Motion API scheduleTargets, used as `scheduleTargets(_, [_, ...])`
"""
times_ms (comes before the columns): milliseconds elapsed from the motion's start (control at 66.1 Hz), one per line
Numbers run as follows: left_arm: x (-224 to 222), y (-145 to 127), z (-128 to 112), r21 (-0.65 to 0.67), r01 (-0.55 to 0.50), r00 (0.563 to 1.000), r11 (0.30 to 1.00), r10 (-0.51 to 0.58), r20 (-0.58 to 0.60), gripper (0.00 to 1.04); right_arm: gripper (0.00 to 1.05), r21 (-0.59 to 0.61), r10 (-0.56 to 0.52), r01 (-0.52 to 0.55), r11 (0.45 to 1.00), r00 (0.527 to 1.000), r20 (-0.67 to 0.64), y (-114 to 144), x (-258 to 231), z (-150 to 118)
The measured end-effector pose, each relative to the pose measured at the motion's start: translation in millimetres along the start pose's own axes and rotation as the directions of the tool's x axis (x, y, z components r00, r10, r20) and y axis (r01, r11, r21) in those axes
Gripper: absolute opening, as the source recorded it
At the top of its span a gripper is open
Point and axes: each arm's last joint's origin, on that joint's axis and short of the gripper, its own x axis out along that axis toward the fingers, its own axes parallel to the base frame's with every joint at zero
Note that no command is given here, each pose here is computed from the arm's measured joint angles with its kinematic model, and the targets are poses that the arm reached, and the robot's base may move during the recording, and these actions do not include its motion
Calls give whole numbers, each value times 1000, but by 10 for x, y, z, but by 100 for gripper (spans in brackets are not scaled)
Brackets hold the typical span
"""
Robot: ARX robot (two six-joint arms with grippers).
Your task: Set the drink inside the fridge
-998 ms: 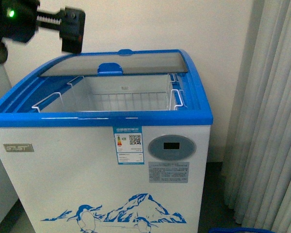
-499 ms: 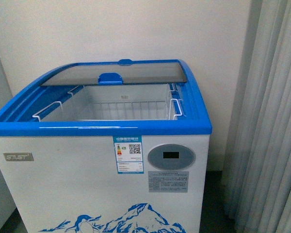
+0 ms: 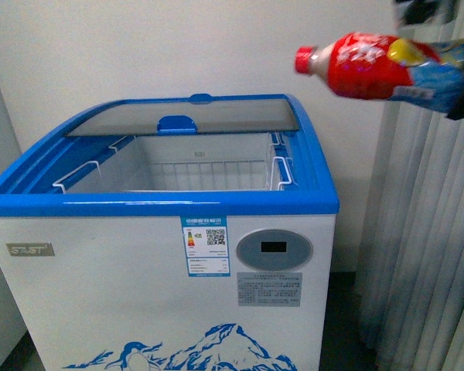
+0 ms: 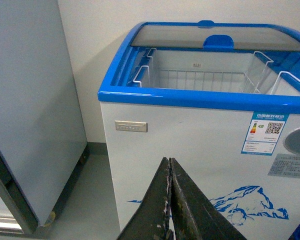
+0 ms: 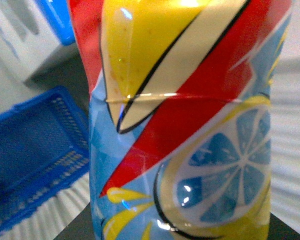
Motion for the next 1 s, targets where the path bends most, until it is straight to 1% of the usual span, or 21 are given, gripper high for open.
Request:
scheduleTargets(30, [-8, 0, -19, 0, 0, 1000, 1000, 0, -1, 3, 40, -25, 0, 0, 1000, 1000, -2, -15, 90, 77])
scheduleTargets(121, [-34, -1, -36, -1, 2, 1000, 1000, -2, -6, 3, 40, -119, 2, 0, 993, 1000, 13, -18, 441, 422])
scheduleTargets(272, [-89, 0, -18, -1, 0, 1000, 1000, 0, 3, 3, 40, -225, 22, -18, 974, 1000, 15, 143, 877, 832])
scheduleTargets(408, [-130, 0, -12, -1, 0, 1000, 1000, 0, 4, 3, 40, -282, 44, -40, 959, 999, 11, 281, 1171, 1096])
scheduleTargets(499, [-151, 0, -9, -1, 0, 1000, 1000, 0, 6, 3, 40, -294, 46, -42, 955, 999, 8, 320, 1321, 1192])
scheduleTargets(620, [-178, 0, -8, -1, 0, 1000, 1000, 0, 6, 3, 40, -292, 1, 4, 956, 1000, 16, 331, 1486, 1279])
scheduleTargets(741, [-201, 0, -10, -1, 0, 1000, 1000, 0, 5, 3, 61, -249, -14, 27, 968, 999, 51, 350, 1554, 1308])
scheduleTargets(847, [-221, 0, -9, 0, 0, 1000, 1000, 0, 7, 3, 77, -206, -9, 28, 978, 996, 92, 365, 1485, 1319])
scheduleTargets(922, [-233, 0, -11, -1, 0, 1000, 1000, 0, 6, 3, 89, -154, -1, 20, 988, 992, 125, 364, 1352, 1309])
scheduleTargets(968, [-241, 0, -12, -1, 0, 1000, 1000, 0, 5, 3, 97, -103, -1, 18, 994, 986, 164, 338, 1199, 1290])
scheduleTargets(998, [-246, 0, -12, -1, 0, 1000, 1000, 0, 6, 3, 98, -69, -6, 20, 997, 982, 191, 320, 1087, 1274])
